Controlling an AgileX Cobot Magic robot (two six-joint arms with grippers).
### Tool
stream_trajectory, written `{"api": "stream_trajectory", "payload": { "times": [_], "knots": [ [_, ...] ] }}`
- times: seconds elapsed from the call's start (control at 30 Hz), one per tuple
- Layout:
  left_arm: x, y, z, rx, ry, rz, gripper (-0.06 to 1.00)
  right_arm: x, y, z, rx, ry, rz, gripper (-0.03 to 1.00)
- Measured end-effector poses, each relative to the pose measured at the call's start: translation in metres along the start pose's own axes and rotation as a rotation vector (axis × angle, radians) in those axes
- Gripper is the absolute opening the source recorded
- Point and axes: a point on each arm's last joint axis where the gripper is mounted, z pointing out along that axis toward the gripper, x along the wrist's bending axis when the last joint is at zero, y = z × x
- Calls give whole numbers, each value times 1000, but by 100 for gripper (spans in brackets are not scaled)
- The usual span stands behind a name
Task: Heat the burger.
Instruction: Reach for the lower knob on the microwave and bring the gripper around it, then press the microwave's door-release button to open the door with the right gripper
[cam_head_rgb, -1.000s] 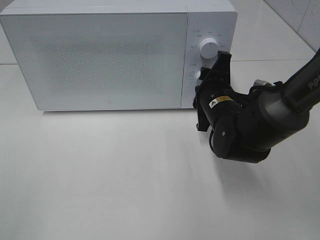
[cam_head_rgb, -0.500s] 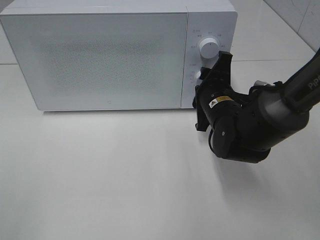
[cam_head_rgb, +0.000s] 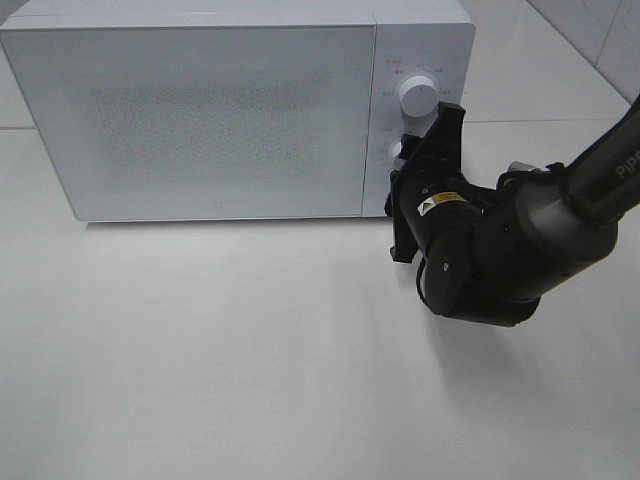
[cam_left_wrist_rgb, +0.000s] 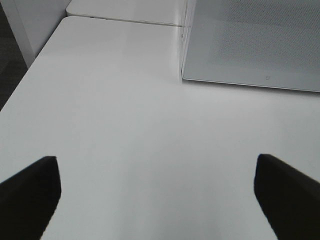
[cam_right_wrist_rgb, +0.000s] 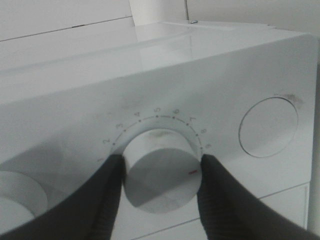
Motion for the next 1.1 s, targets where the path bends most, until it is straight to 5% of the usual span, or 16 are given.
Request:
{"api": "stream_trajectory", "payload": {
  "times": [0.3,0.77,0.97,1.1],
  "knots": [
    [0,0,0,0,0,0,97,8,-19,0,112,60,-60,49],
    [0,0,0,0,0,0,97,8,-23,-1,141,68,-147,67],
    [0,0,0,0,0,0,97,13,-30,-7,214,-5,-247,69],
    [0,0,0,0,0,0,97,15,-28,-21,274,-80,-426,69]
  ]
}}
